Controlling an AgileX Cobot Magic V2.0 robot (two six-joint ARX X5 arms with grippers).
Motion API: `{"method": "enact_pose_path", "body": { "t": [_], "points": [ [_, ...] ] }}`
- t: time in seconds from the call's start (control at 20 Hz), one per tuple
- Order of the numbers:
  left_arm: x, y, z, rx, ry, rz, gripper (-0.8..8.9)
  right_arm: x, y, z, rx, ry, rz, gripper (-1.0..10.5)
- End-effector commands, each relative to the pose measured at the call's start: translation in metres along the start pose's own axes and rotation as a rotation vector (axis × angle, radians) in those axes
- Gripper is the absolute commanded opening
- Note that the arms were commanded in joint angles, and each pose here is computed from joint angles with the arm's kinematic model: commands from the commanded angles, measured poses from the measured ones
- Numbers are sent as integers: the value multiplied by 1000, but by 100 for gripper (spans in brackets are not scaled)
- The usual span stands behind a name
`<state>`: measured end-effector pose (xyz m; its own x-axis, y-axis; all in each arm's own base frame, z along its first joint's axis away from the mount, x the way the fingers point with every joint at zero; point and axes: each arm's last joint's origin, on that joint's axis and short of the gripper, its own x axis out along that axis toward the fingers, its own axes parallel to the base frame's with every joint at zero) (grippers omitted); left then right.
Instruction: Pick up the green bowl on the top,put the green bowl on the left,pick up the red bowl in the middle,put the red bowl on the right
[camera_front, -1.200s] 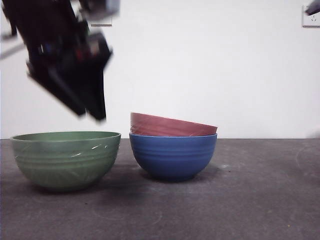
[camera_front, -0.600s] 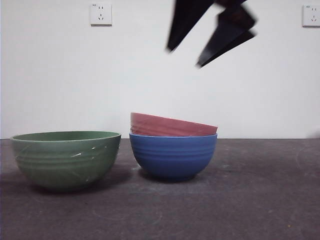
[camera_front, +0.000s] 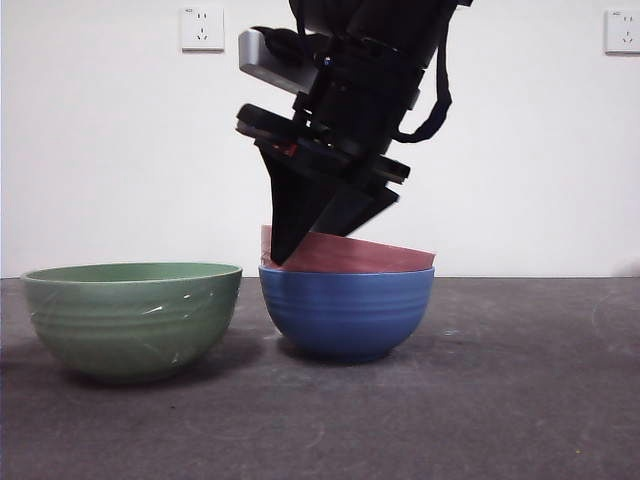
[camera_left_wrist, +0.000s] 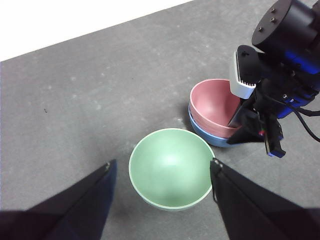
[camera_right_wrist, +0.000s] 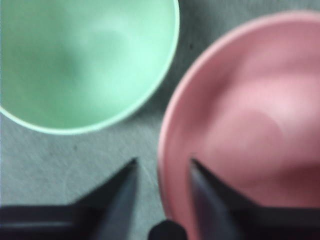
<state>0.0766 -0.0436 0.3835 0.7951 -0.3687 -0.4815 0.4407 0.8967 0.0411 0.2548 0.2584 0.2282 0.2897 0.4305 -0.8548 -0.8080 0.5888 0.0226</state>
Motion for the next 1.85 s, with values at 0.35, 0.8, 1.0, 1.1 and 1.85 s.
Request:
{"method": "enact_pose_path", "body": {
  "t": [0.35, 0.8, 1.0, 1.1, 1.85],
  "points": [
    [1, 0, 0, -9, -6, 6, 314, -43, 6, 13, -40, -155, -20, -12],
    [1, 0, 3, -12, -39, 5, 314, -147, 11, -18, 43, -186, -295, -12],
    [0, 0, 9, -18, -94, 4, 314, -161, 13, -62, 204, 59, -430, -13],
    [0, 0, 11, -20, -116, 4, 314, -143, 16, -79, 238, 100, -414, -13],
    [0, 0, 7, -16, -80, 3, 314, -58, 27, -87, 265, 77, -194, 202]
  ]
}}
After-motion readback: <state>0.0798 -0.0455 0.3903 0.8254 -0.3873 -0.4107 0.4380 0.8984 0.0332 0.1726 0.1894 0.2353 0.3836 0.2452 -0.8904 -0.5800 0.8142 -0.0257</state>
